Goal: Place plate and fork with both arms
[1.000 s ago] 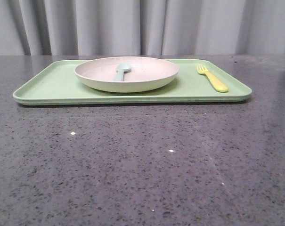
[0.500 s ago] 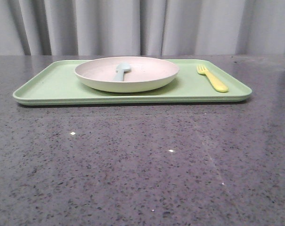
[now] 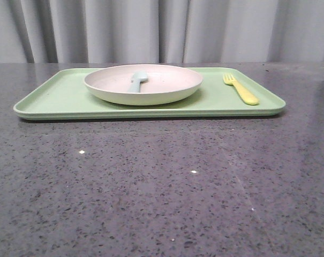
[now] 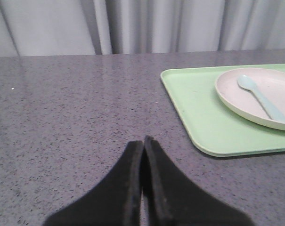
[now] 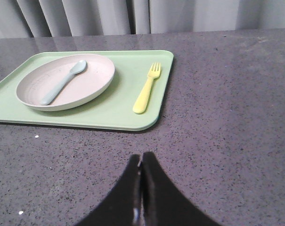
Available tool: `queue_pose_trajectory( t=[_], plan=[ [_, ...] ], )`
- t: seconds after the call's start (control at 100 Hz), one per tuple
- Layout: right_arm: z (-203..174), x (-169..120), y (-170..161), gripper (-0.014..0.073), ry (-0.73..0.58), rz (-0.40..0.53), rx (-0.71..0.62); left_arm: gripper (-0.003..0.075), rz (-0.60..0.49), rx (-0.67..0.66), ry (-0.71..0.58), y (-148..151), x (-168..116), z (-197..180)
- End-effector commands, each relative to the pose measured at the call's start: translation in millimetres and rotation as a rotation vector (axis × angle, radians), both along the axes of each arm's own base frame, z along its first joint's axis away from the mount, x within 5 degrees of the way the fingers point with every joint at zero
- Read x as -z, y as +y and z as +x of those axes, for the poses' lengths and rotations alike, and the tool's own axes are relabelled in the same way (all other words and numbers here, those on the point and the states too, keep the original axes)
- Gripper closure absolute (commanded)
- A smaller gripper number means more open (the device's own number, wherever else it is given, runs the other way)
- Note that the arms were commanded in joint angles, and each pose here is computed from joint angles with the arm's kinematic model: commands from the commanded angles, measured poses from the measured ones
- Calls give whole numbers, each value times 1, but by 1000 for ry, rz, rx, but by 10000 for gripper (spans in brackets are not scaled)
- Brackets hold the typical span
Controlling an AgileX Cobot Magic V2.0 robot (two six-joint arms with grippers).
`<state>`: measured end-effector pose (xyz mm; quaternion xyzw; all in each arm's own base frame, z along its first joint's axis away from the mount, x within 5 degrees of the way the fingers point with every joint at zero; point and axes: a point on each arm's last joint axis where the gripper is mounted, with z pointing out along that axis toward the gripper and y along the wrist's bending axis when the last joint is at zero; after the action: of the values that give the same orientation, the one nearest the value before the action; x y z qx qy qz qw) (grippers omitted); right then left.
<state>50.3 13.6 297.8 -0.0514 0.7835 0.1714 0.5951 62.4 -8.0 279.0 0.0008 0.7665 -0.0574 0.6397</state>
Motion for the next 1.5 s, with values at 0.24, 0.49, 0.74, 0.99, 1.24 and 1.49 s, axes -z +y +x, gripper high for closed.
queue_pose_trajectory(
  t=[0.24,0.49,0.74,0.99,1.24,1.49],
  plan=[
    [1,-15,1,634,-97,13,-8,741,43,-68,-228,7,18,-4],
    [1,-15,1,634,-97,13,-8,741,11,-75,-274,7,56,-10],
    [1,-15,1,634,-95,12,-8,741,8,-78,-304,7,67,-9],
    [1,-15,1,634,-95,12,-8,741,8,-78,-306,7,66,-9],
    [1,-15,1,634,-95,12,-8,741,8,-78,-306,7,66,-9],
    [1,-15,1,634,-95,12,-8,741,8,-78,-306,7,66,-9]
  ],
)
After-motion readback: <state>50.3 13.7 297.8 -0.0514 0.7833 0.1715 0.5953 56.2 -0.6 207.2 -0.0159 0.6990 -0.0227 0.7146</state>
